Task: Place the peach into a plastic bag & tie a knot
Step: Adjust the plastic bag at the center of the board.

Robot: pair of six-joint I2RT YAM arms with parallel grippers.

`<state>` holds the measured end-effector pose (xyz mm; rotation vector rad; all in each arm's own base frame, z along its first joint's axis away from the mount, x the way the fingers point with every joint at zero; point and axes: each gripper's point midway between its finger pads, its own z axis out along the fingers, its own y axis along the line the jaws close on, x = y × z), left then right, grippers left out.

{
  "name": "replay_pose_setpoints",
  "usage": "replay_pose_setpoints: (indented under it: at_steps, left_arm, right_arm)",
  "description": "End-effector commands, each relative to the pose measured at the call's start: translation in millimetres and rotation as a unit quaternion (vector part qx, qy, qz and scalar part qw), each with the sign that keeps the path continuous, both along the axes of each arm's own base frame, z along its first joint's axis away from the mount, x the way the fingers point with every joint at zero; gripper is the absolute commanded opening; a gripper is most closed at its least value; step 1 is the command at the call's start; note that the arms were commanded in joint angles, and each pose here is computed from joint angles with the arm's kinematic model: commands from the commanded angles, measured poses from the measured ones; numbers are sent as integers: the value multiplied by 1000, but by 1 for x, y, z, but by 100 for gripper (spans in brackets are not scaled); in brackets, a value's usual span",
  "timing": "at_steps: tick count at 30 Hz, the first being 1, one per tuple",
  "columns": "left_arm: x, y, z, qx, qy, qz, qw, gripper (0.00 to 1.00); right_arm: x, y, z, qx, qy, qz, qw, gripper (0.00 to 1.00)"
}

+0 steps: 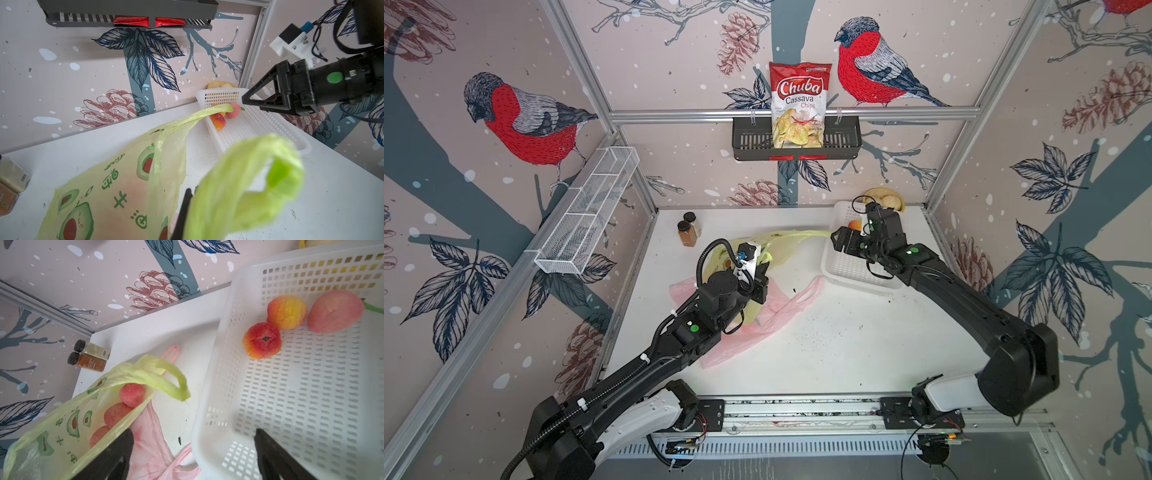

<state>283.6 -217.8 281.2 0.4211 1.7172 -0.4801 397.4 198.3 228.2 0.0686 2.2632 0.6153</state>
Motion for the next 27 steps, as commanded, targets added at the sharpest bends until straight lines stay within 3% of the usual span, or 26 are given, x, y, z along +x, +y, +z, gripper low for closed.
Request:
replay_pose_setpoints:
  at_steps: [1,4,11,15,18,21,22,27]
  left_arm:
    - [1,1,8,-10,-8,3,1000,0]
    - [1,1,8,-10,-7,4,1000,0]
    - [0,1,8,-10,-6,4,1000,0]
    - [0,2,8,-10,-5,4,1000,0]
    - [0,3,10,-9,-6,7,1000,0]
    - [0,8,20,-10,-11,18,1000,0]
    - [-1,11,27,-13,-15,23,1000,0]
    - [-11,37,89,-21,-61,56,996,0]
  right_arm:
    - [14,26,16,77,-14,41,996,90]
    - [23,40,15,111,-14,56,992,90]
    - [36,62,-2,118,10,65,991,81]
    - [35,75,-7,119,18,74,990,62]
    - [35,84,0,116,10,81,990,29]
    - [32,94,24,106,-15,98,989,4]
    - [30,98,35,101,-25,104,989,0]
    - [-7,123,118,59,-104,152,981,0]
